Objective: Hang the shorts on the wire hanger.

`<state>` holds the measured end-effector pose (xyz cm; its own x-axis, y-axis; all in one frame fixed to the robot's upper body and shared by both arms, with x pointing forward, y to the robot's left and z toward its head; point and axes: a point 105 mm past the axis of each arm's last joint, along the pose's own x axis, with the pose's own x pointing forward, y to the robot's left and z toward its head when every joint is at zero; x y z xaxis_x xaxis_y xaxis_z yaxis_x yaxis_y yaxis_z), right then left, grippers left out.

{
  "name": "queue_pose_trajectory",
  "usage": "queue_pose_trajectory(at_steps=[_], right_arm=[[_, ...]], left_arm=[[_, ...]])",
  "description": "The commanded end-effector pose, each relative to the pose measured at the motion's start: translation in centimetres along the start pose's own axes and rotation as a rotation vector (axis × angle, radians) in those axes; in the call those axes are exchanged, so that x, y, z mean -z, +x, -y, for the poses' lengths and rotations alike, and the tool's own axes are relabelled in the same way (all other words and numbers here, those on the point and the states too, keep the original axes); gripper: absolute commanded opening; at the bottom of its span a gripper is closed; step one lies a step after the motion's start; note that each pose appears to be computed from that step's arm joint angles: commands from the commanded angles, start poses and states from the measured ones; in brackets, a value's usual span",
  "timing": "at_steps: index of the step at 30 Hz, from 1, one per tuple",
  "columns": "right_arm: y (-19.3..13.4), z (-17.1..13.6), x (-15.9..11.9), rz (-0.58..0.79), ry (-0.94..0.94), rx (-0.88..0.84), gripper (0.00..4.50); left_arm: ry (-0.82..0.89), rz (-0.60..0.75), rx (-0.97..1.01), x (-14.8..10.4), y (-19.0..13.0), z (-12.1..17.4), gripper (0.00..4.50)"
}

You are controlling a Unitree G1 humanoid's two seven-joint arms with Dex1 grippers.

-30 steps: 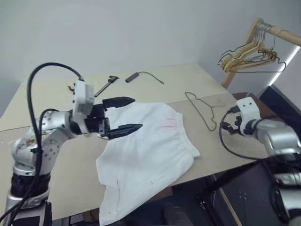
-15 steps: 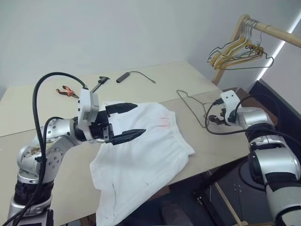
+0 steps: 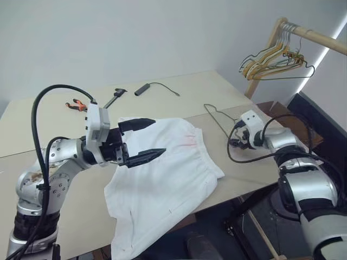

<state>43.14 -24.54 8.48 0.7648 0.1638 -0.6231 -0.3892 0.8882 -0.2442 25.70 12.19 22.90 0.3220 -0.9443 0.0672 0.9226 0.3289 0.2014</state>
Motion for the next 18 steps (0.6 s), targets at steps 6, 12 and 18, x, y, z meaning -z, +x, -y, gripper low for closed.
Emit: queue_pose_trajectory(at_steps=[6, 12, 18], right_arm=[[-1.0, 0.9, -3.0, 0.163, 0.002, 0.012, 1.17], [-0.2, 0.5, -1.7, 0.099, 0.002, 0.032, 0.04], [0.3, 0.7, -0.3, -0.003, 0.032, 0.119, 0.04]], left_arm=[[0.041, 0.020, -0.019, -0.9, -0.2, 0.4, 4.50], [0.039, 0.001, -0.055, -0.9, -0.8, 0.5, 4.50], [0.033, -0.031, -0.091, -1.0, -1.7, 1.1, 4.50]])
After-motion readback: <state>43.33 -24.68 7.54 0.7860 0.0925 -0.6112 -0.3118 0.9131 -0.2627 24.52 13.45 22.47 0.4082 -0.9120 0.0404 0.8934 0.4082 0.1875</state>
